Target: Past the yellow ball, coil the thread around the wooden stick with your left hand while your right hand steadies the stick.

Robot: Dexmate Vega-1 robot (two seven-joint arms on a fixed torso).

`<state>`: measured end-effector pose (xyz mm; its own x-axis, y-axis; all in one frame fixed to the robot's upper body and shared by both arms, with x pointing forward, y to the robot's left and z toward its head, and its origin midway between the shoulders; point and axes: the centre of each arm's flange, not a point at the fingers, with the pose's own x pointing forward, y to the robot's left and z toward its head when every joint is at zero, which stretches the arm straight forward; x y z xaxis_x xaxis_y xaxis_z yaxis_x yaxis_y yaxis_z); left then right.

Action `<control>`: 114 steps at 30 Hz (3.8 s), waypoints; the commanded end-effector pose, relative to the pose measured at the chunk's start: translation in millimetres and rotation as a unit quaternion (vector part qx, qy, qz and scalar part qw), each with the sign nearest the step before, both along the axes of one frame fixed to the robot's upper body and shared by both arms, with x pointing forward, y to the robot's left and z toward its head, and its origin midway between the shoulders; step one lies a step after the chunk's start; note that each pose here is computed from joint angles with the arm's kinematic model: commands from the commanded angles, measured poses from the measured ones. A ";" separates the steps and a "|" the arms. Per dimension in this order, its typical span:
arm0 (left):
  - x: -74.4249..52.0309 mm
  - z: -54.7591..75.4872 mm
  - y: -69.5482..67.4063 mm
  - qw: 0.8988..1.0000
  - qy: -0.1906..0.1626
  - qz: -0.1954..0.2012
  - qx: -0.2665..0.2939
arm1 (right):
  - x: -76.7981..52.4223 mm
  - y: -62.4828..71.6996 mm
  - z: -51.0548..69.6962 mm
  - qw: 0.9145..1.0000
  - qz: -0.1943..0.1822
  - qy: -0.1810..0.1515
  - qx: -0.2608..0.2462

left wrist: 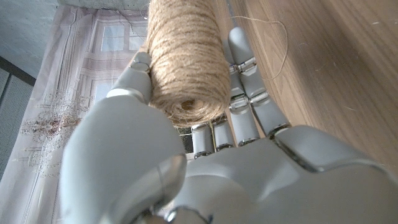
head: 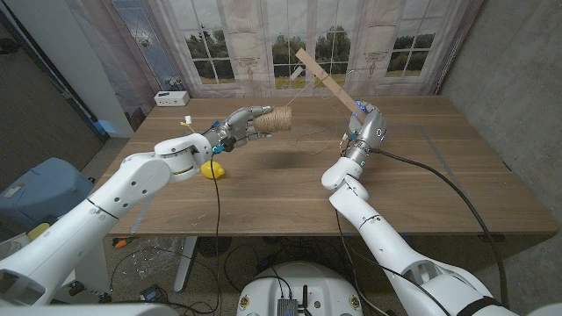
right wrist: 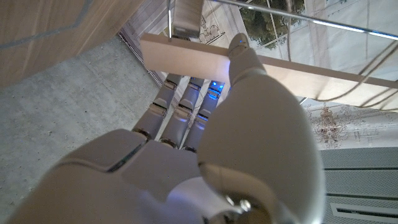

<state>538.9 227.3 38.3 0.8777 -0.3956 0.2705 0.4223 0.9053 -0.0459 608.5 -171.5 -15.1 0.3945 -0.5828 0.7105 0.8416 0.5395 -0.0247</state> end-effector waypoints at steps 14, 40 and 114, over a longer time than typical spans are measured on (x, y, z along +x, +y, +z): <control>-1.9 -13.4 38.7 0.992 0.014 0.124 -0.008 | -8.9 -29.5 -13.7 0.993 0.074 -0.071 -0.061; -18.8 1.1 53.7 0.935 -0.057 0.311 0.162 | -21.6 -36.0 -13.2 0.975 0.040 0.061 -0.212; 45.6 22.8 80.5 0.776 0.067 0.418 0.468 | 41.1 -17.1 -16.4 0.888 0.069 0.356 -0.283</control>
<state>572.6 310.0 57.5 0.9371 0.3296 0.1150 -0.2960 0.5753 0.7625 639.1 -187.1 -29.5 0.8609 -0.1107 0.4965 0.4981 0.3821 -0.7784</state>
